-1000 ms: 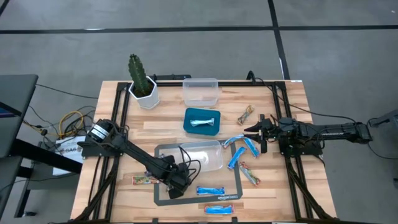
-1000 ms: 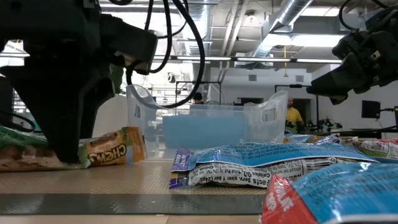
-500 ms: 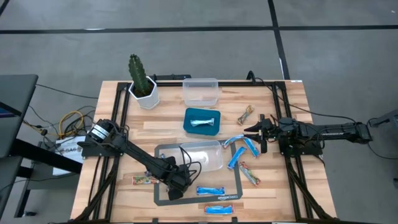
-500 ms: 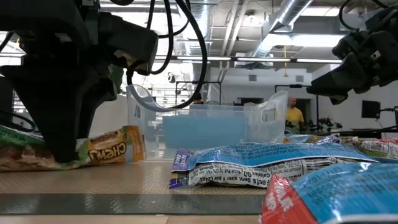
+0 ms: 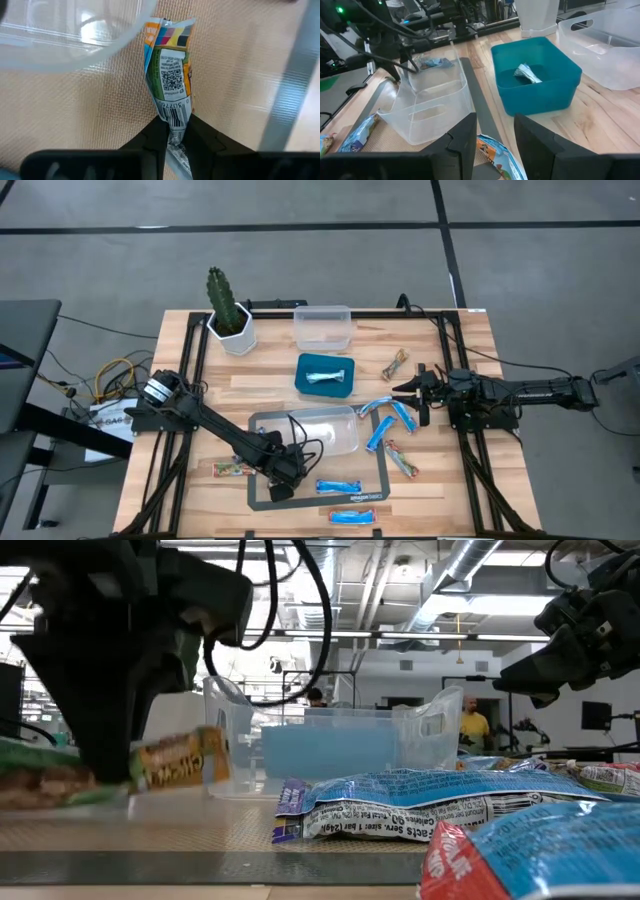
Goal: Pick and place Granola Bars by type
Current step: Put the yellow granola bar into the blue bin
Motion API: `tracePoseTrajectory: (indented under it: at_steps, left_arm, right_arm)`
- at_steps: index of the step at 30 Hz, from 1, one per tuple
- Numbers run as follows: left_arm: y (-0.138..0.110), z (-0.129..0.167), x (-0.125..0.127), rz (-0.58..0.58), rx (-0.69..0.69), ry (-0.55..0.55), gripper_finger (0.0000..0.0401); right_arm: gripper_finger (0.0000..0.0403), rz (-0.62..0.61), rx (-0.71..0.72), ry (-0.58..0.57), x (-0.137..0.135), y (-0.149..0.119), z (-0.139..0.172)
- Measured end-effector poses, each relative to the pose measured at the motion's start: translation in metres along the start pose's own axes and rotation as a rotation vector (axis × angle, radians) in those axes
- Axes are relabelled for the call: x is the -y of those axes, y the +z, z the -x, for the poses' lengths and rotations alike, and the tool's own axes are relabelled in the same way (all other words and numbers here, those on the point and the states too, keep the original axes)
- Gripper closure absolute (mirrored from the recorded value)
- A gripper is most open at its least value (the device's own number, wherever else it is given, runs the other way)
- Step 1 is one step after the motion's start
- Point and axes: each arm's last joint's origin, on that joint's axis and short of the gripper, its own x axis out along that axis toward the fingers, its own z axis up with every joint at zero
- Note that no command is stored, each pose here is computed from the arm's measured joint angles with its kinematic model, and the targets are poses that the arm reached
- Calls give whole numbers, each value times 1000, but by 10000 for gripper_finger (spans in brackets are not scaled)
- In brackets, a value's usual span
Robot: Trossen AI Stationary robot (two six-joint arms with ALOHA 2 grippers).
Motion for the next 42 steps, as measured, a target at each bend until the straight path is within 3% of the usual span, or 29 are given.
tracePoseTrajectory:
  at_steps: [10, 21, 32, 42]
  left_arm:
    - [-12, 48, 4, 19, 74, -65, 347]
    - [-9, 75, -11, 42, 209, 27, 347]
    - [37, 105, -68, 53, 394, 87, 347]
    - [80, 114, -140, 43, 499, 194, 348]
  right_arm:
    - [278, 0, 0, 0, 0, 0, 0]
    - [278, 0, -1, 0, 0, 0, 0]
    - [278, 0, -1, 0, 0, 0, 0]
    - [278, 0, -1, 0, 0, 0, 0]
